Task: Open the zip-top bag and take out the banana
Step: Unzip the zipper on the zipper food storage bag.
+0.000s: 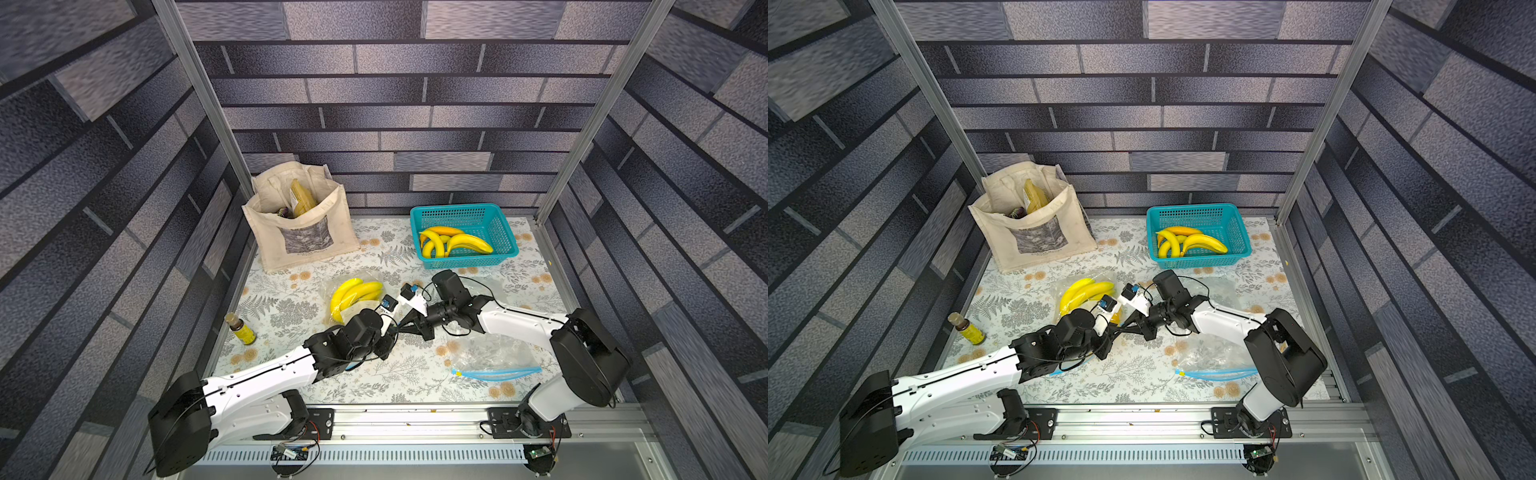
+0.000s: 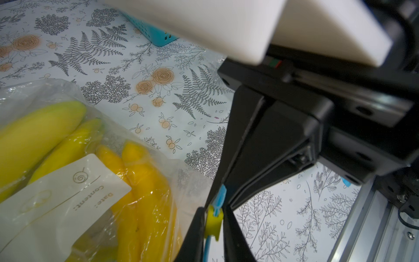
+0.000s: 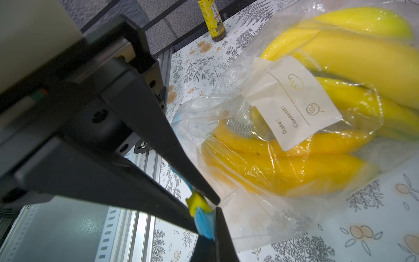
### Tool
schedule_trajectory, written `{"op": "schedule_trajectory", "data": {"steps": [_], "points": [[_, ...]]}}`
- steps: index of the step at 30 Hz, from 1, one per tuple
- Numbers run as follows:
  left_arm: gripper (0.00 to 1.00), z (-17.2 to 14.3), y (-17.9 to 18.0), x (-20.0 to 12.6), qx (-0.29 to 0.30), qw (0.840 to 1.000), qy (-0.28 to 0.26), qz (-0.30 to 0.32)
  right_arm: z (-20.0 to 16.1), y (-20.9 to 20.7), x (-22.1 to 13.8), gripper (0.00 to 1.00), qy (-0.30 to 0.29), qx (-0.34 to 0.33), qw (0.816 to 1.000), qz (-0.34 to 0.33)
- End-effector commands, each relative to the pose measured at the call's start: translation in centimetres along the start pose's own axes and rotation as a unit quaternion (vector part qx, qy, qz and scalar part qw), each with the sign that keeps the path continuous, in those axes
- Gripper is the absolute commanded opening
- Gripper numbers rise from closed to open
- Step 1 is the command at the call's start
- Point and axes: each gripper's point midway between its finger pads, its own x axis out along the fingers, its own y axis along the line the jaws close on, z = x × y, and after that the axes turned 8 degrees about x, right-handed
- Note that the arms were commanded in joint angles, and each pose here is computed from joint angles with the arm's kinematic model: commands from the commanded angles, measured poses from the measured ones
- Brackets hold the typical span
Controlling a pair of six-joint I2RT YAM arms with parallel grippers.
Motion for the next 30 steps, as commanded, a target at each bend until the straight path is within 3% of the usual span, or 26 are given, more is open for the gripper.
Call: {"op": "schedule_trajectory", "data": {"steps": [1,11,30], "points": [[0.14,0.9,0.2,-0.3,0.006,1.000,-0.012,0.003,1.3,1.5,-0.3,0.00,-0.007,-0.019,1.000,0.024],[0.03,0.8,0.5,-0.5,0.010,1.000,-0.007,0.011,1.0,1.6,-0.3,0.00,-0.003,-0.015,1.000,0.025],[0.03,-1.0,2.1,-1.9,-0.013,0.999,-0.009,0.051,1.7,1.5,-0.8,0.00,-0.026,-0.010,1.000,0.010]]}}
